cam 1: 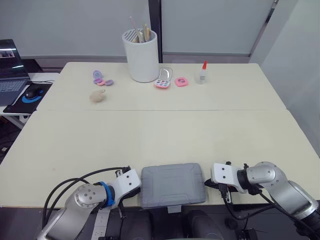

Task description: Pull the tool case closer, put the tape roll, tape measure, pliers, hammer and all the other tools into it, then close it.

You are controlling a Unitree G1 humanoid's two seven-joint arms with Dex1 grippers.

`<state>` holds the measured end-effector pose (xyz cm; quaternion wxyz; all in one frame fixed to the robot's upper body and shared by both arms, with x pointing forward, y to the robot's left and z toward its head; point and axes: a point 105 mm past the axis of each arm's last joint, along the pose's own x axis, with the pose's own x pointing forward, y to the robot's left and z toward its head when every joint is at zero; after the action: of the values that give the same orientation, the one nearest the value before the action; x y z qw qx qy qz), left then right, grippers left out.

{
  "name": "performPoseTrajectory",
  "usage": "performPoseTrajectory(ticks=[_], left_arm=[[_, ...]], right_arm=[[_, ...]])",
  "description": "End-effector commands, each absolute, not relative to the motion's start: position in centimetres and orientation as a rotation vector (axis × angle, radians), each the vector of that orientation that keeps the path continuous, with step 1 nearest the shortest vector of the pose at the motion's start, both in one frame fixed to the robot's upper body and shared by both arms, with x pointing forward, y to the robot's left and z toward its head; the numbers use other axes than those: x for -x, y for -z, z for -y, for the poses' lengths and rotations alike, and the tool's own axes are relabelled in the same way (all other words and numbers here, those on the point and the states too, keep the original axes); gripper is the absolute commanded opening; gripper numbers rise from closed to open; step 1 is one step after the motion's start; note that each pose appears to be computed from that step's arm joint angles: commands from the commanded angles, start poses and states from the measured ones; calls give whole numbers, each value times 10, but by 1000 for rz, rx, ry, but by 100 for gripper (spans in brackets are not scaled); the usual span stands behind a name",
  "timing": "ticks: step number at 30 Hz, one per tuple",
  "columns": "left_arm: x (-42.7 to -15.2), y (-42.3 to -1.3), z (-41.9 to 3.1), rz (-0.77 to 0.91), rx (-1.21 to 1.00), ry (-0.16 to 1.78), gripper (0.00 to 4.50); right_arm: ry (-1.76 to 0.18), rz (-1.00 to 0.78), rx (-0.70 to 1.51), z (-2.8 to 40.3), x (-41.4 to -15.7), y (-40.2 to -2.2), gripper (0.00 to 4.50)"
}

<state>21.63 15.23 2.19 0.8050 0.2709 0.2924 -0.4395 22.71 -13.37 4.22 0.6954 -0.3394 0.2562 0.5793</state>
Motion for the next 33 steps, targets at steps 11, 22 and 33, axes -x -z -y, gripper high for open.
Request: performPoseTrajectory(ticks=[11,22,33], left_arm=[[-214,-34,-120,-569,-550,1036,0],[-217,-36,-129,-581,-566,1012,0],[-239,-66,-191,-468,-628,818,18]], right_arm=[[-1295,-499,750,120,-231,-53,1],[-1270,-485,763,120,-240,-53,1],[-1085,-464,814,171,-270,-66,20]])
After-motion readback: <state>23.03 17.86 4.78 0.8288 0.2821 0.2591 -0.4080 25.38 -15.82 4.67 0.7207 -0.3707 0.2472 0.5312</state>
